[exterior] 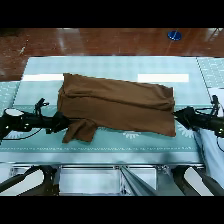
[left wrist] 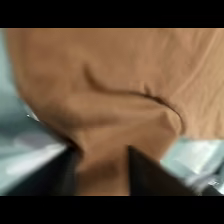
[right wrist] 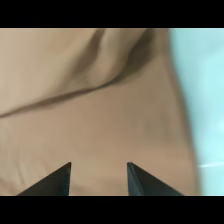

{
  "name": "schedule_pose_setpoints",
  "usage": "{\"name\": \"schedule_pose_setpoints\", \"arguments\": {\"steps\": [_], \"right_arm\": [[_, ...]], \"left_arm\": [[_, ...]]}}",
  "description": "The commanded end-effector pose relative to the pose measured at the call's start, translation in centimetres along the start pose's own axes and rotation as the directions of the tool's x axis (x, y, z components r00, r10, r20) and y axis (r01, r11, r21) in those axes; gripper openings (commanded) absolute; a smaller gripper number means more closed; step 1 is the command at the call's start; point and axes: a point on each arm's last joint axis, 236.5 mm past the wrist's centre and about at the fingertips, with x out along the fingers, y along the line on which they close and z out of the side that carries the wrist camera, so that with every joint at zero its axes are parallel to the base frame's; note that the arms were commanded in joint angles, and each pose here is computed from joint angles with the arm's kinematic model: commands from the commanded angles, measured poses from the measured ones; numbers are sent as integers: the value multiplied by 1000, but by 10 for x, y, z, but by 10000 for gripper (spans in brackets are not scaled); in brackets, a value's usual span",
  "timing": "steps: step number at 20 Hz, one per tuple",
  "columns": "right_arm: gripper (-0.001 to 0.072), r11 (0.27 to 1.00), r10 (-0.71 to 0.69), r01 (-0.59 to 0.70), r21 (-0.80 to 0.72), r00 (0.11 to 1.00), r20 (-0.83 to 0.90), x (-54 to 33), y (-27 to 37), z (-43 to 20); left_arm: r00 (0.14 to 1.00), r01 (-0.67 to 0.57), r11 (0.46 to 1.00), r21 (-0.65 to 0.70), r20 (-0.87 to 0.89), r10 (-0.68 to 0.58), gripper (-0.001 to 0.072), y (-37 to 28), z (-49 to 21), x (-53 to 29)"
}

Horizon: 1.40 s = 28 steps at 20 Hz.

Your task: Fold the shirts.

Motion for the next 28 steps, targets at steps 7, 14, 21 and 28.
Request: {"name": "schedule_pose_setpoints", "arguments": {"steps": [7,14,21,28], "right_arm": [[408,957,-217,269,111,913,-346,-14,-77,-95],[406,962,-128,171,214,972,-199,22,-65,-57],[25,999,-35,42,26,971,-238,46,-13,-36],[24,986,15,-34,-165,993,-114,18,63,66]], "left_arm": [[1000,30,993,110,3,-31,18,-33,30,-14],[1000,26,994,110,14,-28,18,-32,32,-14],[998,44,988,150,37,-50,18,-47,49,-35],[962,46,969,242,252,-109,17,-117,158,-104]]}}
